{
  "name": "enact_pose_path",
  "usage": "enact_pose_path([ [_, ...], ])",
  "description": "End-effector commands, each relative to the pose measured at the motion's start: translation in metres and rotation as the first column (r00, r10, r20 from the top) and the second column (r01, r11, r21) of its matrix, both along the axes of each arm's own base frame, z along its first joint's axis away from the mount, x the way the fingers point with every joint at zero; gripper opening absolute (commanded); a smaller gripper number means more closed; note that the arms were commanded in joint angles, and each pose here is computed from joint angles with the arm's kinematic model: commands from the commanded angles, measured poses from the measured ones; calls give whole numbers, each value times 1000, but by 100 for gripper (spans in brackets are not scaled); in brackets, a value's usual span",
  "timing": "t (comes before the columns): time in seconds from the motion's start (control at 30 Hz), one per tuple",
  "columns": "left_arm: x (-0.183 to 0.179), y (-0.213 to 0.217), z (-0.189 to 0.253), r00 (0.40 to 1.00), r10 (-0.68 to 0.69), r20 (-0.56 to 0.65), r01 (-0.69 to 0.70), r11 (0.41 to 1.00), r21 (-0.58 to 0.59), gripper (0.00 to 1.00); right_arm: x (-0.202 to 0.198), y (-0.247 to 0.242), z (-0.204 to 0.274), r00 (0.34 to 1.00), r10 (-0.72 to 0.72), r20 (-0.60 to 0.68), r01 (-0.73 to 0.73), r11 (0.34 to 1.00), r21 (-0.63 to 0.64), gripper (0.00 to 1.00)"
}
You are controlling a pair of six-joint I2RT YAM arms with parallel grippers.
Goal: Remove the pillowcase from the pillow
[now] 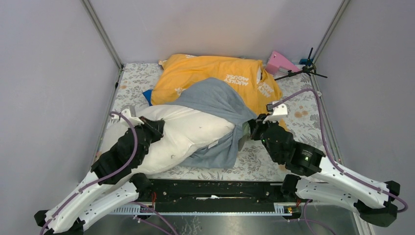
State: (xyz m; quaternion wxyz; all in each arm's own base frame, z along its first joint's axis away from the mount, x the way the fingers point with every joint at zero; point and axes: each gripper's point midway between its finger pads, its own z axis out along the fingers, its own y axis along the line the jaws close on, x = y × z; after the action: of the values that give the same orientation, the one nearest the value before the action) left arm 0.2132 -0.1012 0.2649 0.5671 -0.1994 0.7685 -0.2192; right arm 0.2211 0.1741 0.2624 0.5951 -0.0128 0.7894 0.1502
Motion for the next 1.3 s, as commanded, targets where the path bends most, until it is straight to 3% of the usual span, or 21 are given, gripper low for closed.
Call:
enact_pose_path([
  [0.0,-10,97,36,908,399,130,-406,914,31,0,5,-111,17,902,-415,123,427,900,-91,0],
  [0.3,-22,120,32,861,497,113,-499,867,-9,0,-11,-150,34,834,-528,158,526,849,61,0],
  [0.43,-16,107,32,889,437,136,-438,899,-25,0,-6,-130,24,881,-453,136,453,891,32,0],
  [0.57,2,65,25,952,279,129,-283,959,12,0,3,-74,8,971,-218,96,221,975,-16,0],
  [0.63,8,52,21,965,238,112,-242,970,26,0,5,-47,1,993,-105,61,108,993,-44,14],
  [0.67,11,45,19,970,218,102,-223,974,41,0,5,-33,-2,998,-43,42,46,997,-68,26],
  [0.7,14,40,18,975,198,98,-204,978,52,0,4,-18,-6,999,30,17,-28,995,-97,46],
  [0.73,15,35,17,979,179,96,-185,981,59,0,2,-4,-11,995,101,-12,-102,987,-126,73],
  [0.77,17,31,17,982,163,93,-169,984,65,0,0,9,-17,986,163,-46,-168,975,-147,91],
  [0.8,17,28,17,985,147,91,-154,985,72,0,-2,20,-22,975,209,-81,-220,962,-163,98],
  [0.9,19,20,18,990,100,97,-108,990,88,0,-6,43,-42,937,298,-181,-332,921,-204,100],
  [1.03,17,20,21,989,95,112,-104,991,79,0,-1,54,-70,923,278,-266,-345,903,-254,100],
  [1.27,1,55,71,956,194,218,-197,980,-8,0,29,18,-96,966,-33,-257,-84,899,-431,100],
])
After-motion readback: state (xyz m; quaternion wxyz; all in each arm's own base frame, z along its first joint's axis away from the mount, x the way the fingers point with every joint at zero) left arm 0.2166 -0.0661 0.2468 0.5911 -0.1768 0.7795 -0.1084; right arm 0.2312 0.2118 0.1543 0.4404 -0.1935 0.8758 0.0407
